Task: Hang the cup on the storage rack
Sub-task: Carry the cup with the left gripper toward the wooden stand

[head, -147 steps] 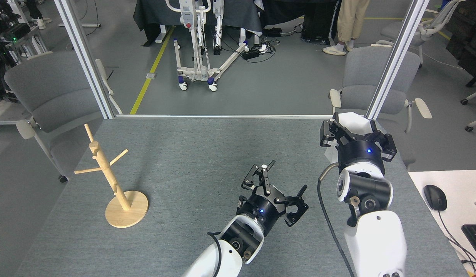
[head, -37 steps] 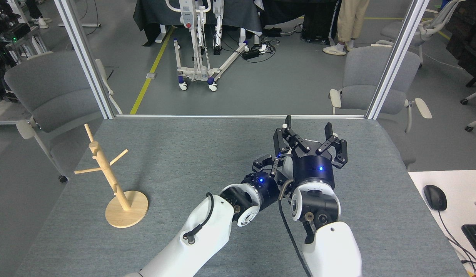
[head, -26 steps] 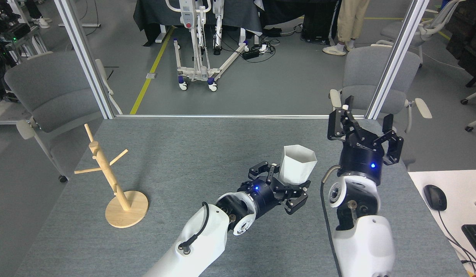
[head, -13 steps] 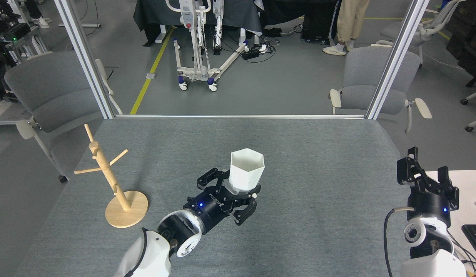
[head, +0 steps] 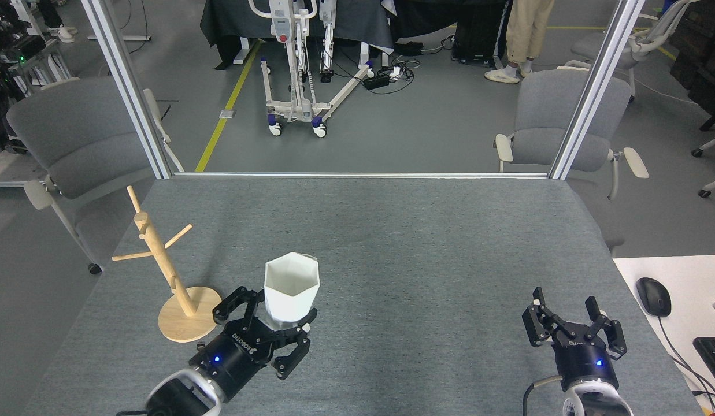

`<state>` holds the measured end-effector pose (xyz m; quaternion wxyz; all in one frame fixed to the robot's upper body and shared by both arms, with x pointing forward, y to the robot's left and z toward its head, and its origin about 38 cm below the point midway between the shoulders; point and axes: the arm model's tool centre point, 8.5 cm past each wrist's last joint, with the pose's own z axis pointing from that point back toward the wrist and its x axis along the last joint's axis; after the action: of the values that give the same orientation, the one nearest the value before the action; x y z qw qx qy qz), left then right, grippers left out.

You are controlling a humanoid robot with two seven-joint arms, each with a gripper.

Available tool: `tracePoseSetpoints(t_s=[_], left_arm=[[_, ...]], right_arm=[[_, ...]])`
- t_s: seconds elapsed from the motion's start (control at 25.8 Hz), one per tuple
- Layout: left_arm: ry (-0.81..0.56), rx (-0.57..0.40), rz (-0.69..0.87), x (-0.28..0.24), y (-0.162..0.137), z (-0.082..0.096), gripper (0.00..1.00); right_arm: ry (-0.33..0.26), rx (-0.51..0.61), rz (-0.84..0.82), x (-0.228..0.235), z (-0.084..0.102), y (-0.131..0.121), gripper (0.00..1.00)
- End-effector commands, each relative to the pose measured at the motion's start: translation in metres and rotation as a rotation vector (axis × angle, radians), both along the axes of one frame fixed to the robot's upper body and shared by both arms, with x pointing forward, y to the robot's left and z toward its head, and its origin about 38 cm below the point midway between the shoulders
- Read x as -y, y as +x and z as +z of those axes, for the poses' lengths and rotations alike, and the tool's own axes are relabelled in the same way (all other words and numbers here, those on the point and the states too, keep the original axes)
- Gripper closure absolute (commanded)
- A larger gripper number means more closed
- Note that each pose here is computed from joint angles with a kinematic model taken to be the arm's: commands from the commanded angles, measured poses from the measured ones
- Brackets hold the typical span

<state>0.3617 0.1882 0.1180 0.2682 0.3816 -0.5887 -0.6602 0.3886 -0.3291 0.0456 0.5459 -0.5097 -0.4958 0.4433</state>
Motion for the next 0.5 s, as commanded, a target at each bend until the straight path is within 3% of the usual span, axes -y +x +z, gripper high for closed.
tracePoseSetpoints(t_s=[0.0, 0.19, 0.46], left_arm=[[-0.009, 0.019, 0.067, -0.048, -0.007, 0.000, 1.00], [-0.021, 0.036, 0.136, -0.102, -0.026, -0.002, 1.00], [-0.024, 0.048, 0.219, -0.144, -0.044, -0.002, 1.00]], right_arm=[[-0.016, 0.102, -0.018, -0.002, 0.003, -0.003, 0.01], [-0.021, 0.123, -0.045, -0.003, 0.011, 0.000, 0.01], [-0.016, 0.028, -0.037, 0.000, 0.009, 0.006, 0.01]])
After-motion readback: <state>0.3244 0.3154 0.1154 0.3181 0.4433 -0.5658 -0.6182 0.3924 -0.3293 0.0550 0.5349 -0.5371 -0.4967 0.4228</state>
